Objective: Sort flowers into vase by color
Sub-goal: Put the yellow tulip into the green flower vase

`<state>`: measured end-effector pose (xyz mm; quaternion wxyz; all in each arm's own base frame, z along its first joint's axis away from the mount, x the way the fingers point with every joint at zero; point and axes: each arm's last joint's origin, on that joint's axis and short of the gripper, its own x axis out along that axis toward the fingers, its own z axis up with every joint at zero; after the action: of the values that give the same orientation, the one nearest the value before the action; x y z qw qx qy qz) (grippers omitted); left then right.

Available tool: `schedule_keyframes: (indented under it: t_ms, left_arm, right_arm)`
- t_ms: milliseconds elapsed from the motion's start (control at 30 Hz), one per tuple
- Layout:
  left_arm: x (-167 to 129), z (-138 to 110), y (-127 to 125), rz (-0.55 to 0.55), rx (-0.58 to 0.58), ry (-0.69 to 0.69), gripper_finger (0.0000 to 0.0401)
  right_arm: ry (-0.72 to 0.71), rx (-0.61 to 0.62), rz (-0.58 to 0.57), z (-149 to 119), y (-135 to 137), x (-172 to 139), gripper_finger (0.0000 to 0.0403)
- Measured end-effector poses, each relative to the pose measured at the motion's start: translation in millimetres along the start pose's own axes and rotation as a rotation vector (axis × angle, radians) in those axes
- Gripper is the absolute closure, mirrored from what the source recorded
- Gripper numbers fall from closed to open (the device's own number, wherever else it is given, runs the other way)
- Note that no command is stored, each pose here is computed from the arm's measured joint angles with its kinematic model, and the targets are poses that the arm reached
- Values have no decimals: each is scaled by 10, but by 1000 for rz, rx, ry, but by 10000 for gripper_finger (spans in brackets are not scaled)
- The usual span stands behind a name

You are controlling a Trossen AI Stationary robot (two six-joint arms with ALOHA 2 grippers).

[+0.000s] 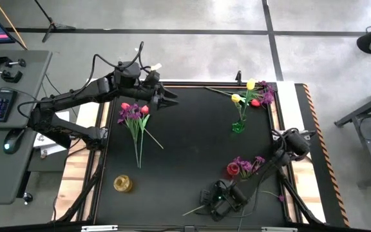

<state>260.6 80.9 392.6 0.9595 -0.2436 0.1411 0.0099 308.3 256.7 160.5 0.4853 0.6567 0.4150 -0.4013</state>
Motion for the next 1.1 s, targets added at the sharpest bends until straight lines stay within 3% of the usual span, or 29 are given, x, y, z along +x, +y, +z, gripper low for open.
schedule_keyframes:
  t_ms: [333, 633, 900, 1100]
  left_arm:
    - [0, 0, -1, 0, 0, 0, 196]
    - [0, 0, 0, 0, 0, 0, 196]
    - [0, 0, 1, 0, 13, 0, 196]
    - [-1, -11, 5, 5, 32, 11, 196]
  right_arm:
    - [-71, 42, -143, 133, -52, -16, 142]
    - [-97, 55, -148, 307, 99, -1, 142]
    - [-115, 77, -253, 351, 13, 34, 142]
    - [-114, 102, -259, 393, 50, 58, 142]
